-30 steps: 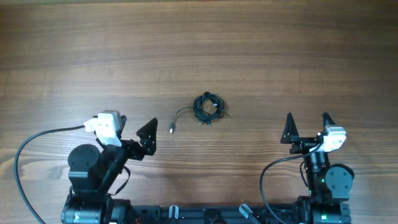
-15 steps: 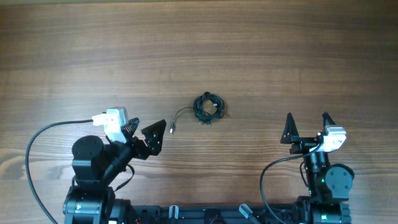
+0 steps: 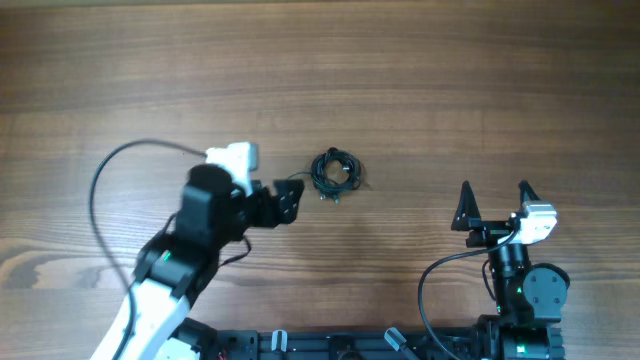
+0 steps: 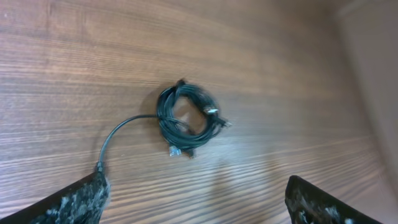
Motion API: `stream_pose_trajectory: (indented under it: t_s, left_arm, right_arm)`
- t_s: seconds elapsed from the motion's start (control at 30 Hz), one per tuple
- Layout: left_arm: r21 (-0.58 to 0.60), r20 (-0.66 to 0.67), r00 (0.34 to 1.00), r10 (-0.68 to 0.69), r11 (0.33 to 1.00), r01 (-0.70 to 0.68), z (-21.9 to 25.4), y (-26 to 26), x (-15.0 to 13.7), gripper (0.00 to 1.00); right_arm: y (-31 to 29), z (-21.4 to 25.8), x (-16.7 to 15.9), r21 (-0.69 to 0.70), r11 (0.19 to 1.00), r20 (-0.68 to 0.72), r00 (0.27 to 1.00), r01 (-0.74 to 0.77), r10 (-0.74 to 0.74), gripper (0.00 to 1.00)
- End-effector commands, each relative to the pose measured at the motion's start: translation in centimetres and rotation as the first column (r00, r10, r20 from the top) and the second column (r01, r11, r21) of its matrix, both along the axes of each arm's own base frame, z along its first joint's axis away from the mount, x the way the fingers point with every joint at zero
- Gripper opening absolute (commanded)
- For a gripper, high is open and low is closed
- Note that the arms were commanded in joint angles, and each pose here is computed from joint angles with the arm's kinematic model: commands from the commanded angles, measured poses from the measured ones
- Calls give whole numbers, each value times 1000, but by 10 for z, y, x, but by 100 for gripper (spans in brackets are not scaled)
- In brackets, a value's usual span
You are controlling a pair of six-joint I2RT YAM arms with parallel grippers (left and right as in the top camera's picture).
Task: Untangle cables
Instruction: 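Reach the left gripper over the black cable coil and grasp it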
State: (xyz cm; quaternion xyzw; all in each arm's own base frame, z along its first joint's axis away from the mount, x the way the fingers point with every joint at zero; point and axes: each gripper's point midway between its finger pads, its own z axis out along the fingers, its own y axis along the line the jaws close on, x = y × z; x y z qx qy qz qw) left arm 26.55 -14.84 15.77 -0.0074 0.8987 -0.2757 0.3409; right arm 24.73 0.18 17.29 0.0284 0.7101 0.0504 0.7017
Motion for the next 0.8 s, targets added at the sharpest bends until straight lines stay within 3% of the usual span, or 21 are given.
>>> stream_pose_trajectory:
  t_s: [0.0,0.13,0.23,0.27,0.33,0.4,0.5,0.63,0.73,0.77]
  left_arm:
    - [229,43,998,-43,973,32,-7,-16,31,93]
    - [339,84,987,-139,935,103,-33,-45,64,92]
    - [445,71,965,-251,874,194,-65,-52,75,77]
    - [516,70,939,-335,818,253,-81,-55,81,70]
    - [568,73,912,-402,769,293,-96,-59,88,69]
    - [564,81,914,-399,774,287,-110,-64,96,70]
    - [571,28,916,-400,758,314,-140,-64,96,63]
    - [552,-16,931,-365,773,312,-158,-62,93,43]
    - [527,-13,953,-302,808,264,-157,-60,95,4]
    - [523,-1,971,-239,828,204,-153,-54,99,4]
  right_arm:
    - [-1,2,0,-5,1000,10,1000,8,-8,100]
    - [-1,2,0,-5,1000,10,1000,8,-8,100]
    - [-1,2,0,-5,1000,10,1000,8,-8,100]
    - [-1,2,0,-5,1000,10,1000,8,-8,100]
    - [-1,2,0,-5,1000,10,1000,8,-8,100]
    - [-1,2,0,-5,1000,10,1000,8,-8,100]
    - [-1,2,0,-5,1000,10,1000,8,-8,100]
    - [-1,2,0,-5,1000,10,1000,8,-8,100]
    - [-1,2,0,-5,1000,10,1000,8,-8,100]
    - [-1,2,0,-5,1000,10,1000,8,-8,100]
